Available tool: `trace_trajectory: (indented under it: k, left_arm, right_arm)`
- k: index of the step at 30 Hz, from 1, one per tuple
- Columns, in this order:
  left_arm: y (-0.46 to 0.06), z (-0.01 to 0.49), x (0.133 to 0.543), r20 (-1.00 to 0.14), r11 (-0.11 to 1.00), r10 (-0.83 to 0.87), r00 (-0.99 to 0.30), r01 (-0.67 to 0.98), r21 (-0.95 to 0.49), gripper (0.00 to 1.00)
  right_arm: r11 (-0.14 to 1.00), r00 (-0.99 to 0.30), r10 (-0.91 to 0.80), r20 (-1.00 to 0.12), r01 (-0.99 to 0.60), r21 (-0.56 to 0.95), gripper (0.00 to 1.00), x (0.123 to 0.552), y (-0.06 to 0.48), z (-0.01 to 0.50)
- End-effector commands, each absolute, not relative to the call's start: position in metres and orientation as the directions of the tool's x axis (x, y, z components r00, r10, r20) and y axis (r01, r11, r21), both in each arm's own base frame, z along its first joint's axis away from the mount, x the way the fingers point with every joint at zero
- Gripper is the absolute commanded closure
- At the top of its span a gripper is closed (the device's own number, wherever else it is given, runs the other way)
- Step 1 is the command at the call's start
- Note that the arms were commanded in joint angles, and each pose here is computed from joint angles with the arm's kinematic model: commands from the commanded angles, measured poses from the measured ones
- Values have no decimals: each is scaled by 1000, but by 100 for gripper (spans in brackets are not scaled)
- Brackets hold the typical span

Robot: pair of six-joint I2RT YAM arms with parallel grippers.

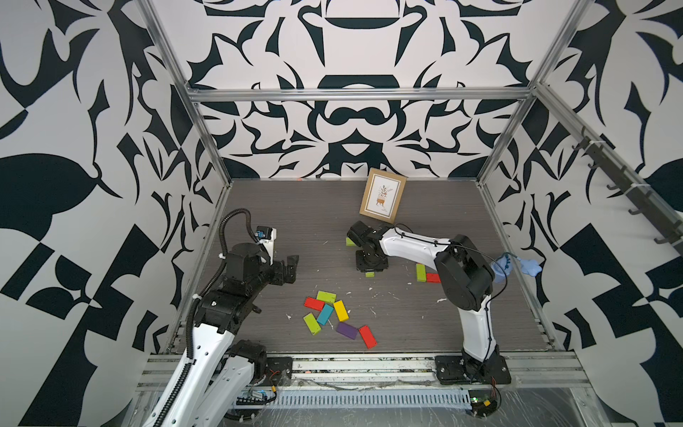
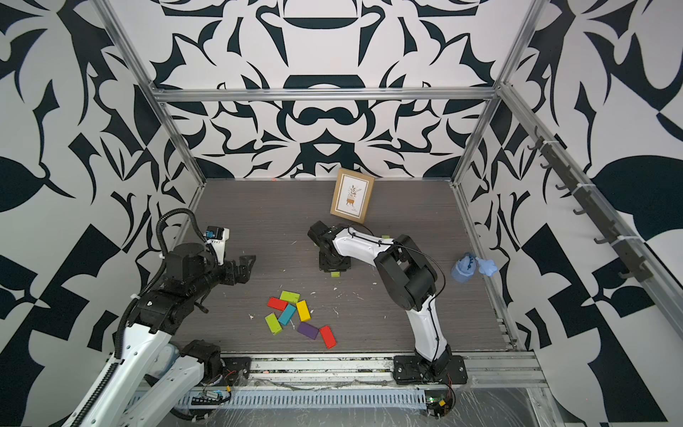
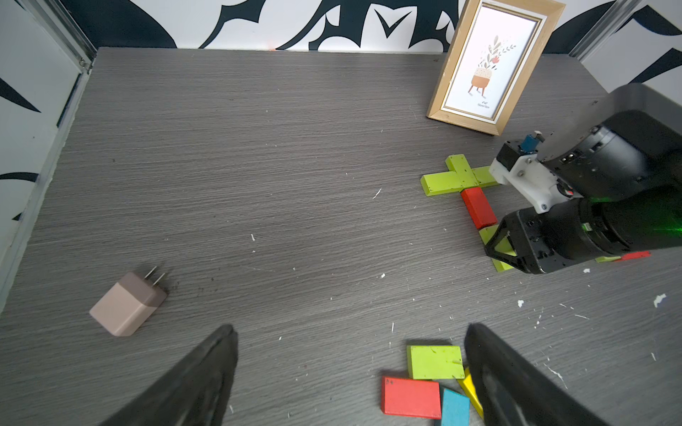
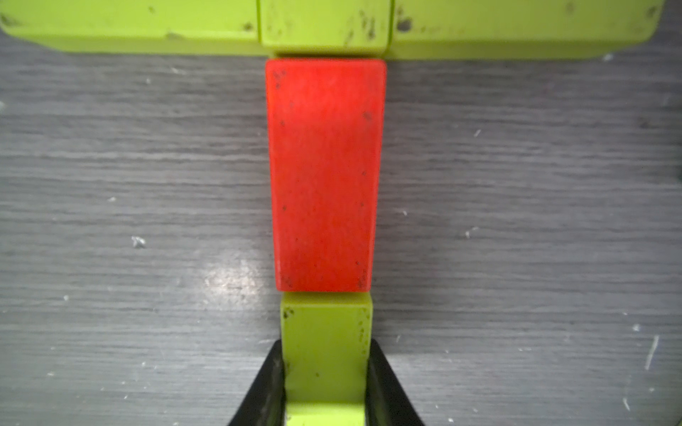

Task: Assemble the letter t with building blocks
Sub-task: Assemble the building block at the center of the board.

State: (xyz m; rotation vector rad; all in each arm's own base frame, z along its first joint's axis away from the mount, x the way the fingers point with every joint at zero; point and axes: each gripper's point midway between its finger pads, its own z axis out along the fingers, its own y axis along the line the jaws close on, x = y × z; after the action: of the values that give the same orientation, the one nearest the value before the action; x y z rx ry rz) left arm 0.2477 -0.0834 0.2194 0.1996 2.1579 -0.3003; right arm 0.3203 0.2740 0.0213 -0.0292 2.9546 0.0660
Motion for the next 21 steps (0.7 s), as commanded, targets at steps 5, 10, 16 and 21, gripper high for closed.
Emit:
trace_trajectory:
  k: [5, 10, 16, 21]
  left_arm:
    - [-82, 218, 248, -824, 959, 25, -566, 246, -140, 0]
    - [-82, 217, 248, -823, 959, 25, -567, 245, -140, 0]
    - [-83, 217, 248, -823, 959, 24, -567, 246, -142, 0]
    - [-83, 217, 248, -822, 959, 25, -569, 246, -141, 0]
  right_arm:
    - [999, -974, 26, -223, 18, 38, 78, 339, 273, 14]
    - [999, -974, 25, -224, 18, 33, 76, 339, 272, 16]
    - [1000, -978, 19, -210, 14, 23, 54, 335, 270, 15]
    - [1000, -978, 11, -209, 6, 24, 42, 335, 270, 19]
